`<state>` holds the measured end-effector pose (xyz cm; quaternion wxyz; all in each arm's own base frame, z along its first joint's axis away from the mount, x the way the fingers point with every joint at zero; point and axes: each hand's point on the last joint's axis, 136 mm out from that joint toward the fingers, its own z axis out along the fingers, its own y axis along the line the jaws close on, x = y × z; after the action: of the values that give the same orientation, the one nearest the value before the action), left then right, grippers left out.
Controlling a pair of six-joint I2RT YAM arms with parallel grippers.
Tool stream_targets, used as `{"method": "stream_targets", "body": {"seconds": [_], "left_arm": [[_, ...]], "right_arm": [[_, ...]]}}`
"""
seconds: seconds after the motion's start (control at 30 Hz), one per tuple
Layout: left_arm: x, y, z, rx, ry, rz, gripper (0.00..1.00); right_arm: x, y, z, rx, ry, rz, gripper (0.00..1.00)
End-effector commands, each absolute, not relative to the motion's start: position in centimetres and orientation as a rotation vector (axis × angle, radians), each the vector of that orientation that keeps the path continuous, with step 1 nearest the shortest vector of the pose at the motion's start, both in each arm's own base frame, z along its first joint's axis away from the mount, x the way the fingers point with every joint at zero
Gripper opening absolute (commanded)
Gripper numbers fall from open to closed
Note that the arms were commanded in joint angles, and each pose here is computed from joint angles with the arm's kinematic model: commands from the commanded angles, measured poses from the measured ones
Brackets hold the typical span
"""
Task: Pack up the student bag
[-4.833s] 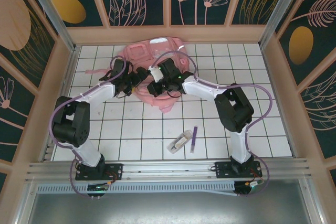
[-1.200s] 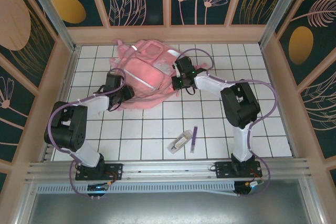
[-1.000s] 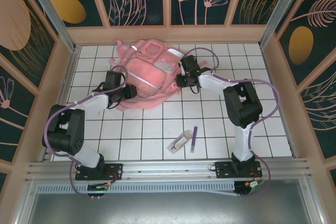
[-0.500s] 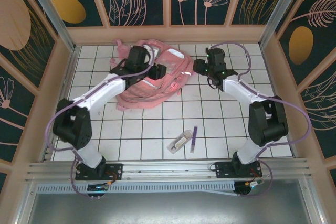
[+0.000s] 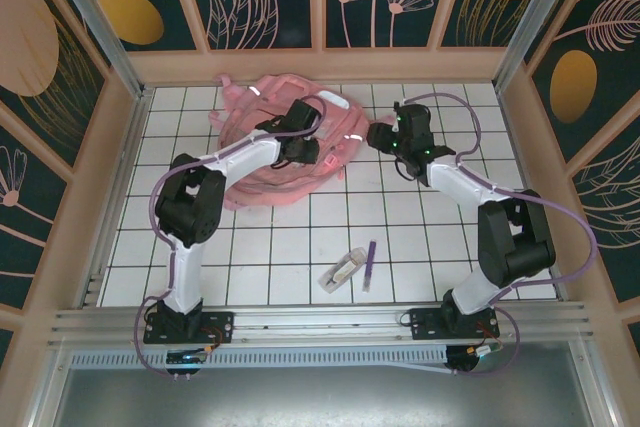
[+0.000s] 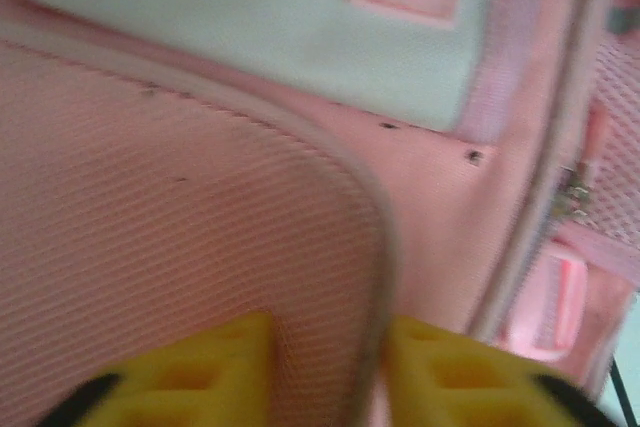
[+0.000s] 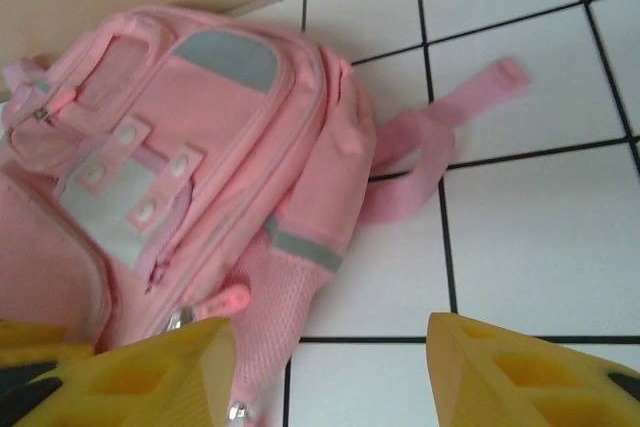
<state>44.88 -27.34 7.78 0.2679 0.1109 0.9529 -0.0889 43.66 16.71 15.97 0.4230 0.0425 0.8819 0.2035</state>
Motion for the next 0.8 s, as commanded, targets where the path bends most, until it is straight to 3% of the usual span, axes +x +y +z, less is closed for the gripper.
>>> {"method": "stream_targets", "body": {"seconds": [0.0, 0.13, 0.37, 0.53, 0.77], "left_arm": [[45.8, -27.3, 8.2, 0.211, 2.593, -0.264, 0.05], [45.9, -29.0, 11.8, 0.234, 2.553, -0.393, 0.00], [44.3, -30.5, 16.7, 0.338, 2.512, -0.573, 0.00], [43.8, -31.1, 18.4, 0.285, 2.502, -0.731, 0.00], [43.7, -32.6, 20.2, 0.211, 2.457, -0.946, 0.00]], "right_arm": [[43.1, 18.6, 17.3, 0.003, 2.167, 0.640, 0.52], [41.1, 22.2, 16.5, -0.371, 2.101, 0.700, 0.51], [36.0, 26.6, 15.6, -1.210, 1.511, 0.657, 0.52], [39.7, 27.9, 16.0, -1.249, 1.405, 0.560, 0.53], [40.2, 31.0, 14.6, -1.333, 1.323, 0.575, 0.51]]}}
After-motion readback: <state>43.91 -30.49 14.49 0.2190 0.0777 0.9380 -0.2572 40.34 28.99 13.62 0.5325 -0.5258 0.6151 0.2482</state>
